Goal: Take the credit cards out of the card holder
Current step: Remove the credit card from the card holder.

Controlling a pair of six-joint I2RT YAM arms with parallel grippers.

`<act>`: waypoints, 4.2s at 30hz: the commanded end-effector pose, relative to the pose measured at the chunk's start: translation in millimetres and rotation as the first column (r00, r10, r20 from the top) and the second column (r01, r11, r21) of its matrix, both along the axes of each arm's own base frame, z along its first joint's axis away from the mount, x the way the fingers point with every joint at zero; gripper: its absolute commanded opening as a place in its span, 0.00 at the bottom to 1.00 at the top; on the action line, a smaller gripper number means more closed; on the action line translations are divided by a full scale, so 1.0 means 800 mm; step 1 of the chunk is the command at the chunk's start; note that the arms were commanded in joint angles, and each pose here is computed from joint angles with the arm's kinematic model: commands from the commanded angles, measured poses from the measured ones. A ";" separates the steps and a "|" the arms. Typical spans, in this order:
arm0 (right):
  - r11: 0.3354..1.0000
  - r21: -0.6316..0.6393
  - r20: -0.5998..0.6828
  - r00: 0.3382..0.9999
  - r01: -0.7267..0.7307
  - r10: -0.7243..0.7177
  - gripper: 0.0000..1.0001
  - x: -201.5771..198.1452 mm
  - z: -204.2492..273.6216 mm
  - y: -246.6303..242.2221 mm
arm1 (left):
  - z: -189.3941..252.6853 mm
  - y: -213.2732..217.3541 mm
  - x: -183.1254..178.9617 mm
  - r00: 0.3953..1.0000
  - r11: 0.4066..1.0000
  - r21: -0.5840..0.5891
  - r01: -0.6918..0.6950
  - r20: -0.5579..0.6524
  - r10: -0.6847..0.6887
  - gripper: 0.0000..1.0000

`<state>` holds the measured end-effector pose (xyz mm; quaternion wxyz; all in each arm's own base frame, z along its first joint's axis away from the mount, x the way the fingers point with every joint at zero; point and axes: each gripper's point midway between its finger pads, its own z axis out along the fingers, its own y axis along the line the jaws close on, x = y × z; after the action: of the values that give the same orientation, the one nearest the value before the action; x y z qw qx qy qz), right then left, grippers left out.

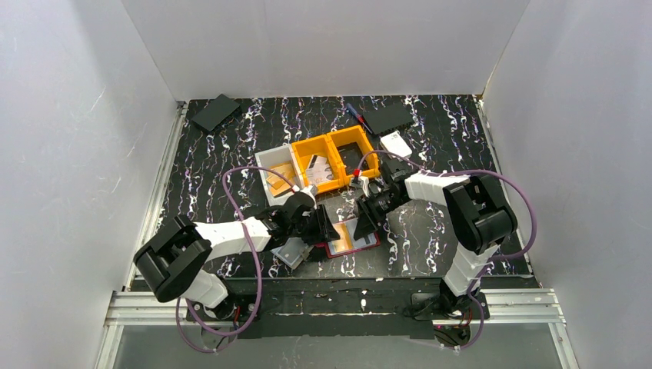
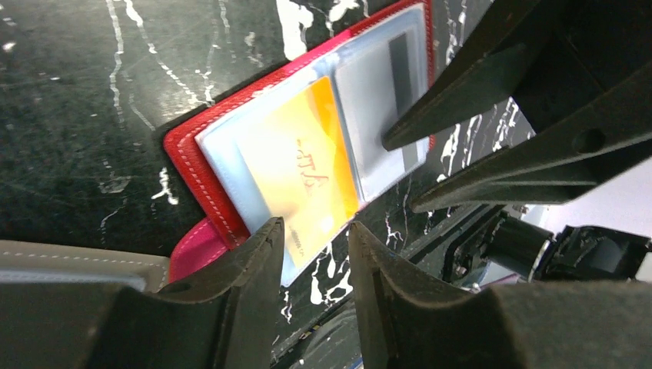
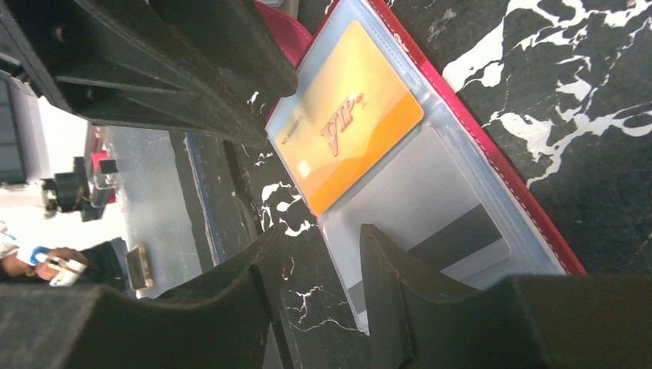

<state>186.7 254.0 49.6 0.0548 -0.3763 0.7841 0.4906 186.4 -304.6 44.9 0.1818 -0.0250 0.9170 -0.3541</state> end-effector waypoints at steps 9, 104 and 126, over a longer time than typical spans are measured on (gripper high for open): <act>0.994 -0.035 -0.017 0.994 0.103 -0.103 0.50 0.015 -0.015 0.005 | -0.024 0.040 0.004 0.994 0.979 0.181 -0.093 -0.032 0.101 0.42; 0.977 -0.052 -0.049 0.977 0.207 -0.210 0.48 0.042 -0.015 -0.022 | 0.014 -0.047 0.028 0.996 0.967 -0.240 -0.081 -0.055 0.070 0.38; 0.977 -0.050 -0.056 0.977 0.205 -0.208 0.47 0.041 -0.014 -0.022 | -0.020 -0.074 0.031 0.983 0.969 -0.227 -0.100 -0.173 0.061 0.22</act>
<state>220.8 236.7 38.7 0.0826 -0.2845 0.8305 0.4717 210.4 -356.1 27.7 0.1239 -0.1131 0.8807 -0.4430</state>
